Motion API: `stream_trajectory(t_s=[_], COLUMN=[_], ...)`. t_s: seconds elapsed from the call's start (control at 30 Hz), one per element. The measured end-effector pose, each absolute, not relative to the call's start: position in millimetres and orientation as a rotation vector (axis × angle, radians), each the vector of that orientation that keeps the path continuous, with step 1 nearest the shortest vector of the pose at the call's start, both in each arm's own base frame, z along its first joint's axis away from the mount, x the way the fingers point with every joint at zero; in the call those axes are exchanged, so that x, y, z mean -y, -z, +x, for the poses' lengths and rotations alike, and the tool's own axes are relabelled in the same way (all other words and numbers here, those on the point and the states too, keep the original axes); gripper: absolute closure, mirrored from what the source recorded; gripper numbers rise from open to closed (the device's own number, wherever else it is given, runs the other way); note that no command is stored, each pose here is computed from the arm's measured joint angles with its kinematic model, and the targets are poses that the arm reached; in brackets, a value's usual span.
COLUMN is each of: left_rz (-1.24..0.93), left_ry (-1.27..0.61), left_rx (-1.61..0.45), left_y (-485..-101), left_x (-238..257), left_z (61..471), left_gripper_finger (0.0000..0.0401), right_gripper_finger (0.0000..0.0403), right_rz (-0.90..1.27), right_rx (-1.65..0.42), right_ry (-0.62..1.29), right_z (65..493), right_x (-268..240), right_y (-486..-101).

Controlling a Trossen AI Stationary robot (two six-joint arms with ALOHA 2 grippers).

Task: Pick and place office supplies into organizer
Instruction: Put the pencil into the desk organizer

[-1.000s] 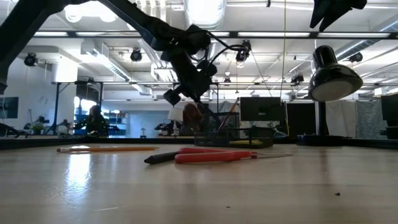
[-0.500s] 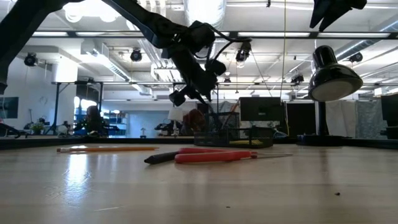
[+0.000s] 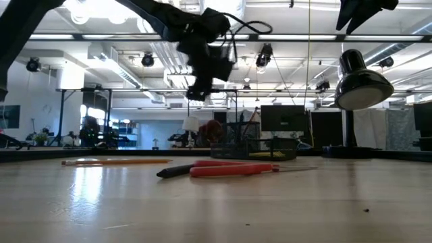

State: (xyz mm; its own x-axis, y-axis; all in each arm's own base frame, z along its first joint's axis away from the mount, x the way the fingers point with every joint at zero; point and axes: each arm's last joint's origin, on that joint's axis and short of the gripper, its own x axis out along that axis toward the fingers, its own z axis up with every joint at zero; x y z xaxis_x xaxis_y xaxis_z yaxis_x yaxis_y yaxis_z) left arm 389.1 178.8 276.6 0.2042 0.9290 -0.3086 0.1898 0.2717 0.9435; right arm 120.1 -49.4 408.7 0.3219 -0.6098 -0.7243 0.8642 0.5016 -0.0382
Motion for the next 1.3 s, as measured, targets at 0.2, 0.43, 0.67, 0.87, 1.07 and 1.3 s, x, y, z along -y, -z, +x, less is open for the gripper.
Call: stream_trajectory(t_s=[0.2, 0.43, 0.67, 0.87, 1.07, 1.3], left_rz=[0.300, -0.281, -0.314, -0.557, -0.875, -1.085], left_ry=[-0.552, -0.263, -0.268, -0.517, -0.717, -0.769], left_rx=[-1.422, -1.524, -1.623, -1.424, -1.075, -0.837], left_y=[-262, -225, -199, -215, -235, -242], left_x=[-147, -116, -102, -86, -58, -21], left_z=[333, 316, 285, 242, 197, 159], left_gripper_finger=[0.0281, 0.0281, 0.0281, 0.0281, 0.0281, 0.0281], right_gripper_finger=[0.0227, 0.0227, 0.0227, 0.0228, 0.0270, 0.0383], right_rz=[0.391, 0.394, 0.453, 0.524, 0.658, 0.757], right_rx=[-0.761, -0.804, -0.910, -0.941, -0.869, -0.893], right_ry=[0.999, 0.978, 0.851, 0.736, 0.428, 0.258], right_z=[122, 132, 164, 203, 247, 305], right_x=[50, 52, 57, 63, 67, 71], right_y=[-408, -404, -391, -376, -368, -333])
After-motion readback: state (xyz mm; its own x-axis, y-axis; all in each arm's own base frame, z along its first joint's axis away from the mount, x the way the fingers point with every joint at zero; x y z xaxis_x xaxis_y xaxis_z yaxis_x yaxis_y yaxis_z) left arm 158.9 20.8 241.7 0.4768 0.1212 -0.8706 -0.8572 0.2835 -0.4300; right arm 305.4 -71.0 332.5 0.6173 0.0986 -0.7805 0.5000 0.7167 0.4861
